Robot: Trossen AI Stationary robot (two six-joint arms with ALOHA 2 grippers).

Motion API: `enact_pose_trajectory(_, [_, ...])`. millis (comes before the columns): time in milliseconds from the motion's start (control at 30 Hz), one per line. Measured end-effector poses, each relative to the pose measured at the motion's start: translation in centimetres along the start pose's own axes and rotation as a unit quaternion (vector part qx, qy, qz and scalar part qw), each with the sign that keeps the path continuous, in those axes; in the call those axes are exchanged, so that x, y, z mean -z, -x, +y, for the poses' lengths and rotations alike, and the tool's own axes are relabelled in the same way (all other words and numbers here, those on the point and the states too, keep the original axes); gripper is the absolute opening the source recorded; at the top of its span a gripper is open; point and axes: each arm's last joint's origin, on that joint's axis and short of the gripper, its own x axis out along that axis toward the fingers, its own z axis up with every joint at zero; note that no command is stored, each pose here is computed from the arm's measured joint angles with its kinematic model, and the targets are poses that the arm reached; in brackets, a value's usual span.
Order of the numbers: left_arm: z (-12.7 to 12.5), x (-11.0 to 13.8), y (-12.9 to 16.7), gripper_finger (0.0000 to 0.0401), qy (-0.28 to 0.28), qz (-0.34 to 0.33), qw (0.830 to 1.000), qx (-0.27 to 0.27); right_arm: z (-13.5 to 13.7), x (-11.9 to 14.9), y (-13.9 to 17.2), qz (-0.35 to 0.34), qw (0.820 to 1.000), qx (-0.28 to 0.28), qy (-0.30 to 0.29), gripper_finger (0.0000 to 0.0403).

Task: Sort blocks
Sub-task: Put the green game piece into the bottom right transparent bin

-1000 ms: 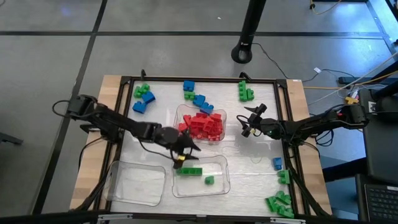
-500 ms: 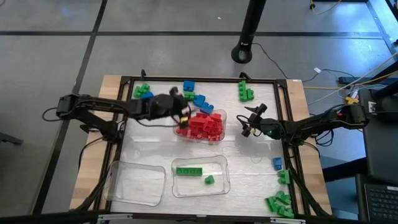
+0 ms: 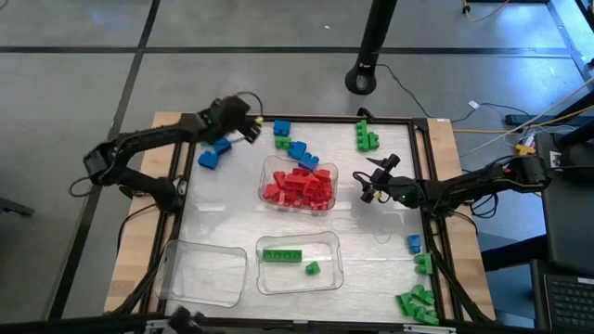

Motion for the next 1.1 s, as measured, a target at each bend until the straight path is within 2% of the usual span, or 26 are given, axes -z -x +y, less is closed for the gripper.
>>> enact_pose_trajectory(167, [4.4,1.9,-2.1,0.0196,0.07,0.114,0.988,0.07,-0.2,0.0,0.0,0.004,1.0,0.027,0.0,0.0312])
enact_pose_trajectory(333, [6.9,2.4,-2.7,0.0196,0.105,0.129,0.986,0.024,-0.3,0.0,0.0,0.007,0.999,0.047,-0.001,0.0312])
enact_pose_trajectory(633, [7.8,2.7,-3.7,0.0196,0.104,0.135,0.985,0.025,-0.3,0.0,0.0,0.007,0.999,0.048,-0.001,0.0312])
enact_pose_trajectory(933, [8.6,5.0,-5.8,0.0196,0.114,0.238,0.965,0.012,-0.3,0.0,0.0,0.007,0.999,0.047,-0.001,0.0312])
enact_pose_trajectory(1100, [8.3,5.6,-6.9,0.0196,0.107,0.261,0.959,0.008,-0.3,0.0,0.0,0.007,0.999,0.047,-0.001,0.0312])
